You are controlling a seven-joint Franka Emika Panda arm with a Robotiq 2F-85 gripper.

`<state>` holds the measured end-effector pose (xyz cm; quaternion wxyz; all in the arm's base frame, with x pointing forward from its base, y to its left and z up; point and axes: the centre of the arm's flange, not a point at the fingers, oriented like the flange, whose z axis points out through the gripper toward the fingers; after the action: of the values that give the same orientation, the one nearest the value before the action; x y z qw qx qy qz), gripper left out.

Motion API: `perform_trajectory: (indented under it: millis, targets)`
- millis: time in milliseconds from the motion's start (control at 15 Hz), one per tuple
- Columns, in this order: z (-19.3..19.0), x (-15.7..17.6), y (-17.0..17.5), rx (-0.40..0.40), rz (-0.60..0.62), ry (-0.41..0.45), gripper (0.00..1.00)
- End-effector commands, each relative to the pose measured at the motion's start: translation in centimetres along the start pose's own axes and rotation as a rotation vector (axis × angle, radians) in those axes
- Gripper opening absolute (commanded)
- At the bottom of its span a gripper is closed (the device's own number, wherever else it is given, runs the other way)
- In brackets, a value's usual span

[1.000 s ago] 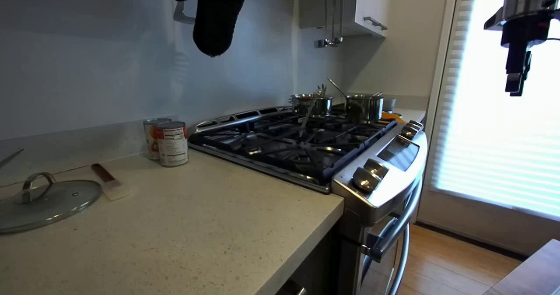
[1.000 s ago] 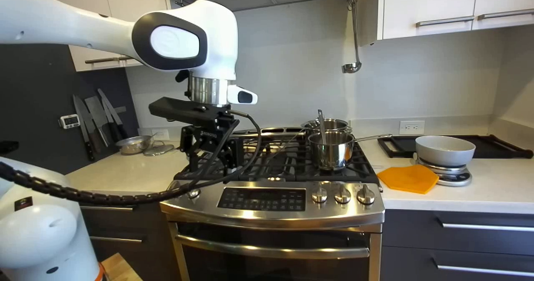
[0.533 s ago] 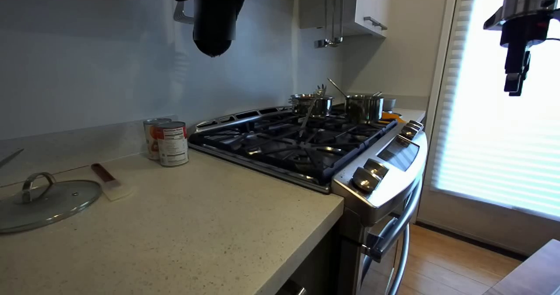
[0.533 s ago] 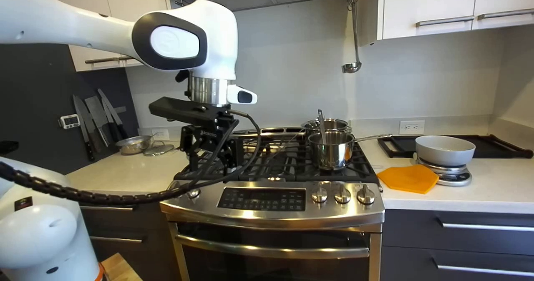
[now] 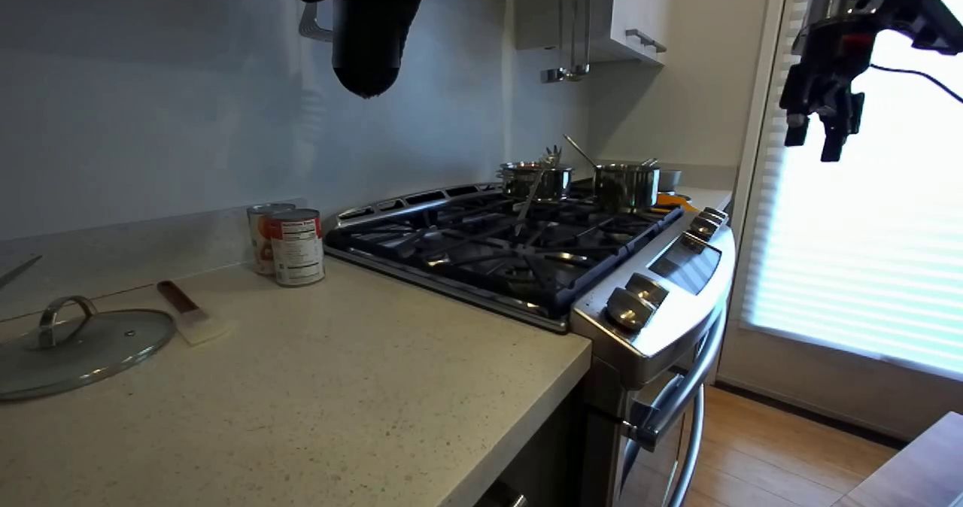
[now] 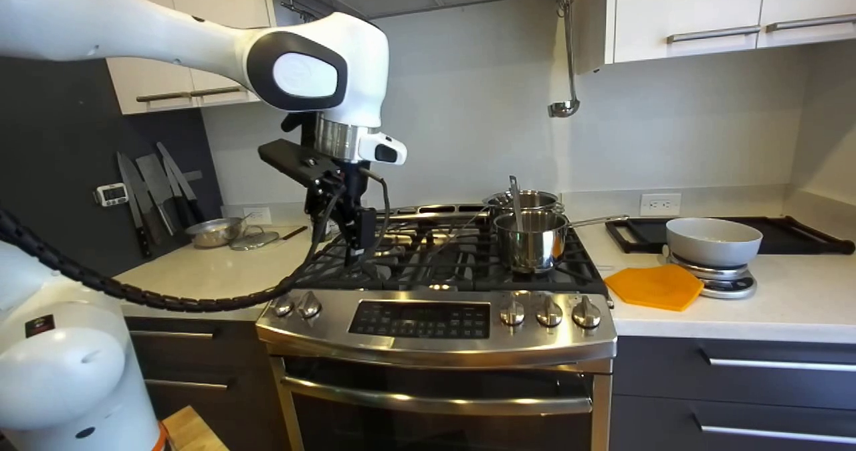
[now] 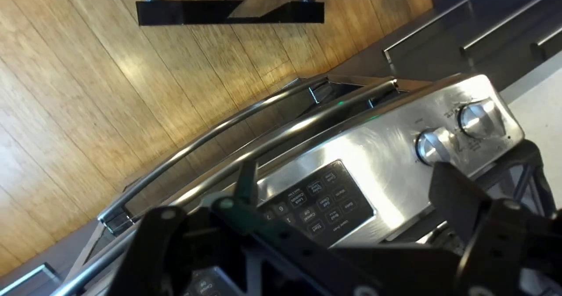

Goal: Push the third bottom button from left on the stoves button display

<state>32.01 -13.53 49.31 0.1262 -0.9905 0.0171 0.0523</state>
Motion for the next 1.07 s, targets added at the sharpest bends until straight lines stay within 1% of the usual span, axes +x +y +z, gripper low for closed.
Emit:
perform_trajectory:
  millis: [0,133,267,400,667,867,933,1000]
  targets:
    - [1.6,2.4,-2.1,0.004,0.198,-0.027,1.00]
    - [2.9,3.4,-3.5,-0.016,0.302,-0.023,1.00]
    - [4.0,3.9,-4.8,-0.021,0.404,0.004,1.00]
    - [5.1,4.0,-5.4,-0.033,0.504,0.031,1.00]
    - [8.8,2.3,-4.7,-0.054,0.710,0.061,1.00]
    - [10.9,1.0,-2.8,-0.056,0.853,0.115,1.00]
    - [9.5,3.0,-3.4,-0.066,0.766,0.069,1.00]
    - [10.0,2.6,-2.8,-0.064,0.797,0.081,1.00]
